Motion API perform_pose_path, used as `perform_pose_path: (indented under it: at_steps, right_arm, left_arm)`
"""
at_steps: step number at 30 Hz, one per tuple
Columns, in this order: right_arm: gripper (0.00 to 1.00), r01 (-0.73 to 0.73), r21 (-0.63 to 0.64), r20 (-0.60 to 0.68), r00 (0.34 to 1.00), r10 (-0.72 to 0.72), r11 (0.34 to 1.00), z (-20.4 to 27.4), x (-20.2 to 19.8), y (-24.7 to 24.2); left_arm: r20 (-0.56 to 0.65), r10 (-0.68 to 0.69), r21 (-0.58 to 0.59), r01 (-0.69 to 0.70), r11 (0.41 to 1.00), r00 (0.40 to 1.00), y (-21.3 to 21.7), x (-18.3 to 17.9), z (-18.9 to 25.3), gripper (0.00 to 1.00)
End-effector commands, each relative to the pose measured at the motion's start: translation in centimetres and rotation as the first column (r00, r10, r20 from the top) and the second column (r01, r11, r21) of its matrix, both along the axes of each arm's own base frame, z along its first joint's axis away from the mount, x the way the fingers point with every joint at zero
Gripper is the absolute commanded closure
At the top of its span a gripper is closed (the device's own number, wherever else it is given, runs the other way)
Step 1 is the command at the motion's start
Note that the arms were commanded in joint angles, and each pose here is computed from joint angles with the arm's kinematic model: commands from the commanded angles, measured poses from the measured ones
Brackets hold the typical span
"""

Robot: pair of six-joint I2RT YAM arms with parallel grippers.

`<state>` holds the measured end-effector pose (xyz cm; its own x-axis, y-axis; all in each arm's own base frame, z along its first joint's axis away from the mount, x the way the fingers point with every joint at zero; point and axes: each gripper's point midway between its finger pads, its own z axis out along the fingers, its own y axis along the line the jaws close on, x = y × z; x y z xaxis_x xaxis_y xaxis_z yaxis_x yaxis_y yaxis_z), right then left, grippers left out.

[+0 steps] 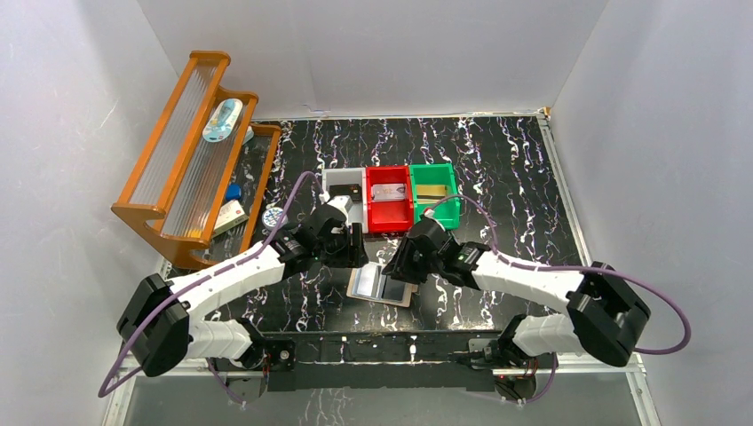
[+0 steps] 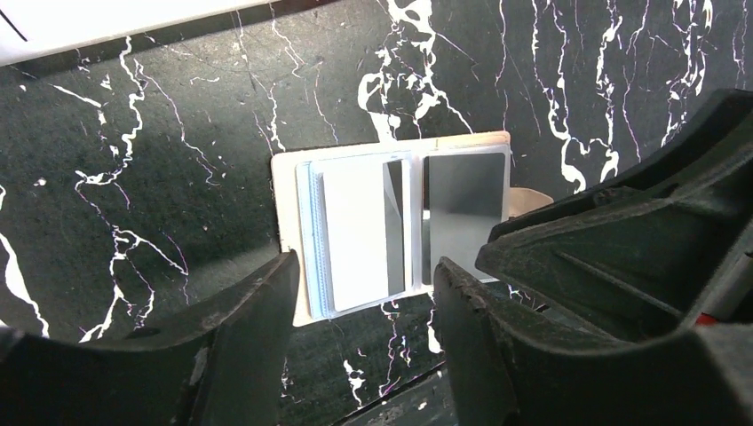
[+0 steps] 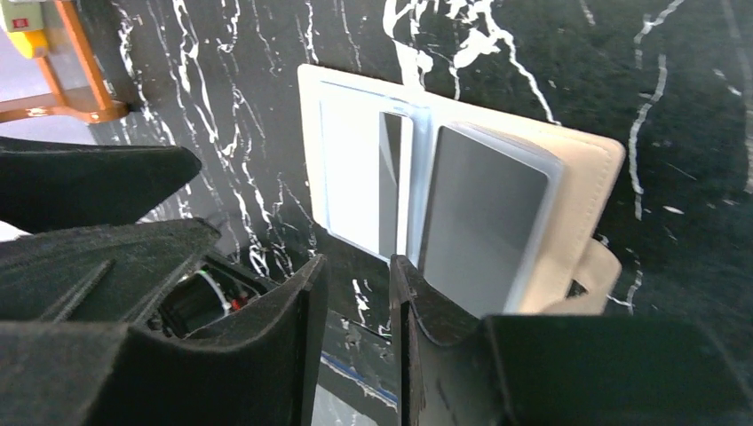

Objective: Take the credit cards out of the card holder

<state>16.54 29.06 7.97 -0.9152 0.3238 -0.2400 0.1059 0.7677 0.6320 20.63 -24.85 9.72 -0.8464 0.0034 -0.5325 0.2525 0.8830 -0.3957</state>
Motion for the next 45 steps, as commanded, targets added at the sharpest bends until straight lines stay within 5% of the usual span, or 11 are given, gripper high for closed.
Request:
perform_pose_path:
  at_steps: [1, 29, 45]
  right_arm:
    - [0.63, -0.065, 0.147, -0.018, 0.997, 0.069, 0.987, 1.0, 0.3, 2.3]
    - [0.66, -0.046, 0.185, -0.188, 0.979, 0.082, 0.982, -5.0, 0.4, 2.4]
    - [0.89, -0.023, 0.202, -0.197, 0.978, 0.063, 0.979, -5.3, 0.3, 2.0]
  left_arm:
    - [-0.011, 0.012, 0.019, -0.012, 1.0, 1.0, 0.6, -0.2, -0.5, 0.46]
    - [-0.223, -0.196, 0.02, 0.205, 0.979, 0.955, -2.0, -2.8, -5.5, 0.72]
    - [-0.262, -0.176, 0.088, 0.205, 0.975, 0.949, -0.9, -3.1, -7.0, 0.82]
